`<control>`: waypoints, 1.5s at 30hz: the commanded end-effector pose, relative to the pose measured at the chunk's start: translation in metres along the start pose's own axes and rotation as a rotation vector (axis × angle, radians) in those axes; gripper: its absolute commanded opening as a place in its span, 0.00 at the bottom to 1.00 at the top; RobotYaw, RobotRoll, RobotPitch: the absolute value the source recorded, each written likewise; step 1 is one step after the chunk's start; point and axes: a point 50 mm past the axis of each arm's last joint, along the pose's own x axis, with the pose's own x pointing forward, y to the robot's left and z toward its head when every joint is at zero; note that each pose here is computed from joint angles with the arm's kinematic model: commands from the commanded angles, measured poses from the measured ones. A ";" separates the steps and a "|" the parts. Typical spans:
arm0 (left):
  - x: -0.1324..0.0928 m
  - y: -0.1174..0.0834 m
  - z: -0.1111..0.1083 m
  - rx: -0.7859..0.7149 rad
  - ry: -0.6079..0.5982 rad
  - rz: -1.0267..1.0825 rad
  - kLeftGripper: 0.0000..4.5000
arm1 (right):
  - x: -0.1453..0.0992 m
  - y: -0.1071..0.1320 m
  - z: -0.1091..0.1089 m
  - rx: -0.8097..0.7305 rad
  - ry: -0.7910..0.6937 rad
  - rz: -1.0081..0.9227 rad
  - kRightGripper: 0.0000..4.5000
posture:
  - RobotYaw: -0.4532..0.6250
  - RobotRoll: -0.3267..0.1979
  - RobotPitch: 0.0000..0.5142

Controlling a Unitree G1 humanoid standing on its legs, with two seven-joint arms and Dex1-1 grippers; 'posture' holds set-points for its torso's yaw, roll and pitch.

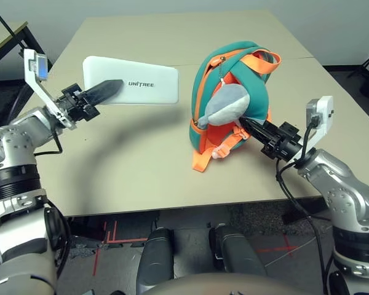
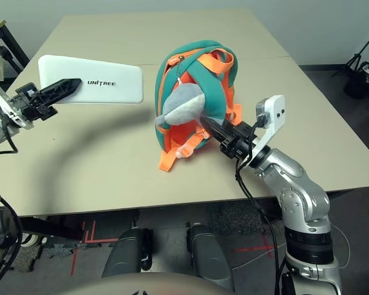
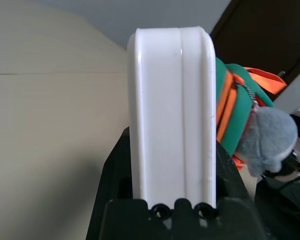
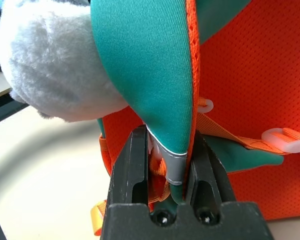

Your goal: Put the pencil case into the backpack and zip it.

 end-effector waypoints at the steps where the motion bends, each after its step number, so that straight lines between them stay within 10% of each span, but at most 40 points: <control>1: 0.004 -0.023 0.014 0.069 0.034 -0.094 0.30 | 0.001 0.001 -0.004 0.008 0.027 0.034 0.16 | 0.33 0.62 0.17; 21: 0.031 -0.035 -0.002 0.142 0.089 -0.178 0.30 | 0.000 -0.004 -0.002 0.017 0.020 0.026 0.16 | 0.32 0.62 0.19; 45: 0.138 -0.059 -0.045 0.269 0.109 -0.353 0.30 | 0.006 0.001 -0.001 0.014 0.004 0.041 0.15 | 0.29 0.62 0.17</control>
